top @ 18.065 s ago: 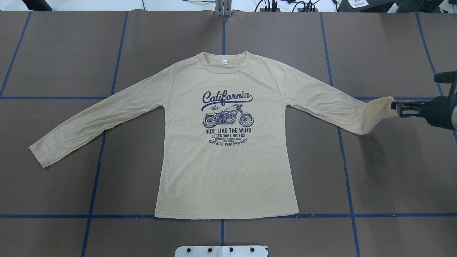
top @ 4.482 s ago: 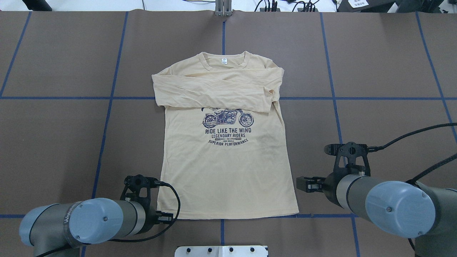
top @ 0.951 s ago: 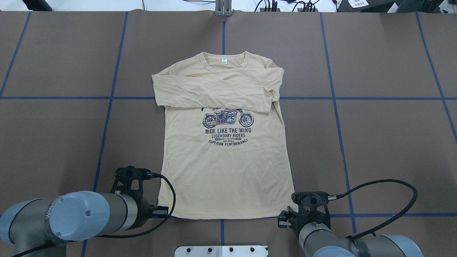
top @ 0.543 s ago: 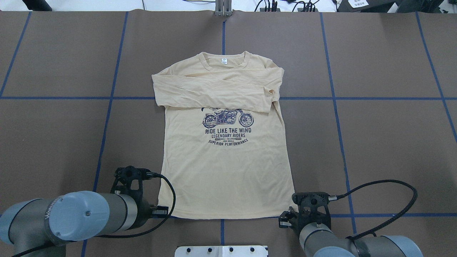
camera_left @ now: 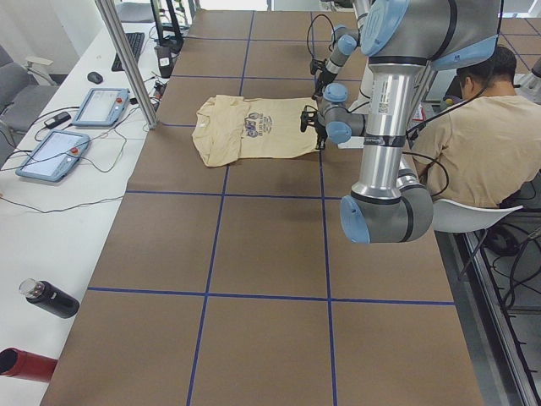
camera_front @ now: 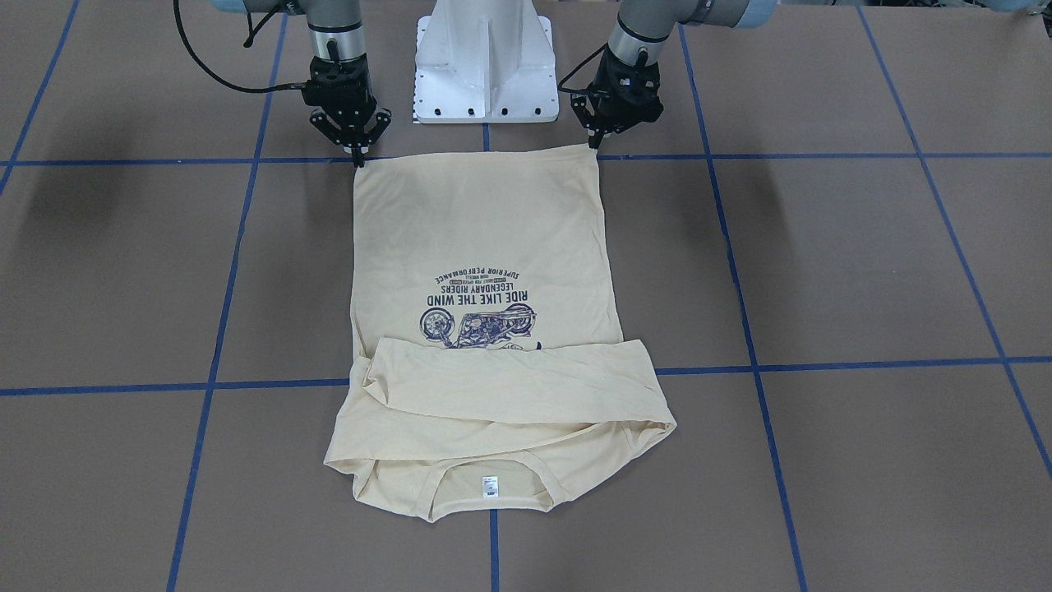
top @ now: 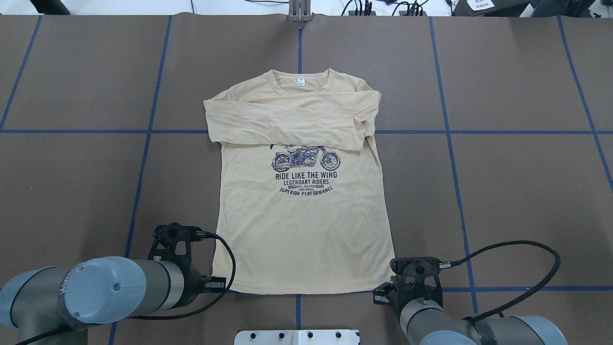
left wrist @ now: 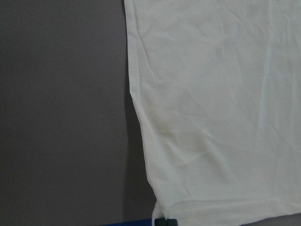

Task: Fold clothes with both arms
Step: 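Lift the hem with both grippers and fold it toward the collar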

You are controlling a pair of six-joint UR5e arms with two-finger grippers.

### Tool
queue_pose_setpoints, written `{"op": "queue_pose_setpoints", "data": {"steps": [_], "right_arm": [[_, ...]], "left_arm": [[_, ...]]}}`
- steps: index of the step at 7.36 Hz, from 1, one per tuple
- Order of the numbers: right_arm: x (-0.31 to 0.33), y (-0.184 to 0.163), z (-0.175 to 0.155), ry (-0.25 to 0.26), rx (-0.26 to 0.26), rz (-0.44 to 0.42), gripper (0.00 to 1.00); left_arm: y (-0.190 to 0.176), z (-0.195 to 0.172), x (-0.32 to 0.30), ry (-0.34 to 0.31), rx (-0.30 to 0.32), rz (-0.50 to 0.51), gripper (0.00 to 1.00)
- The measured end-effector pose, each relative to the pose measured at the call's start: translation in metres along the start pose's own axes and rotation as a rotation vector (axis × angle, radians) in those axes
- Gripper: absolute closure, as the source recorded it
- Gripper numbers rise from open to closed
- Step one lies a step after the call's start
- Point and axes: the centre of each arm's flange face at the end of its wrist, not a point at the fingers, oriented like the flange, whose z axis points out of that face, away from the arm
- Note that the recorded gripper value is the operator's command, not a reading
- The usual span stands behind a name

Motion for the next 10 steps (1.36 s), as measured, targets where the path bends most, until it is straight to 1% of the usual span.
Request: {"op": "queue_pose_setpoints", "data": {"steps": [1,2,3,5,6,7,8,9,10], "right_arm": [[-0.002,-0.013,-0.017,-0.025,0.005,0.019,1.0],[-0.002,-0.032,-0.046,-0.05,0.001,0.038,1.0],[-0.002,-0.049,-0.085,-0.073,-0.029,0.051,1.0],[0.011,-0.072,-0.163,-0.116,-0.126,0.064,1.0],[0.02,-0.074,-0.196,-0.133,-0.19,0.053,1.0],[0.027,-0.071,-0.219,-0.143,-0.239,0.036,1.0],[0.03,-0.068,-0.229,-0.149,-0.263,0.026,1.0],[0.03,-0.069,-0.23,-0.143,-0.264,0.024,1.0],[0.025,-0.071,-0.216,-0.115,-0.244,0.031,1.0]], "left_arm": [[0.0,-0.008,0.003,0.004,0.0,0.001,1.0],[0.001,-0.027,0.007,0.005,-0.003,0.004,1.0],[0.003,-0.058,0.014,0.012,-0.014,0.009,1.0],[0.012,-0.127,0.023,0.058,-0.066,0.019,1.0],[0.017,-0.151,0.024,0.085,-0.081,0.023,1.0],[0.023,-0.166,0.026,0.109,-0.097,0.029,1.0],[0.028,-0.174,0.028,0.124,-0.11,0.033,1.0],[0.029,-0.173,0.029,0.121,-0.115,0.032,1.0],[0.026,-0.161,0.031,0.098,-0.111,0.026,1.0]]}}
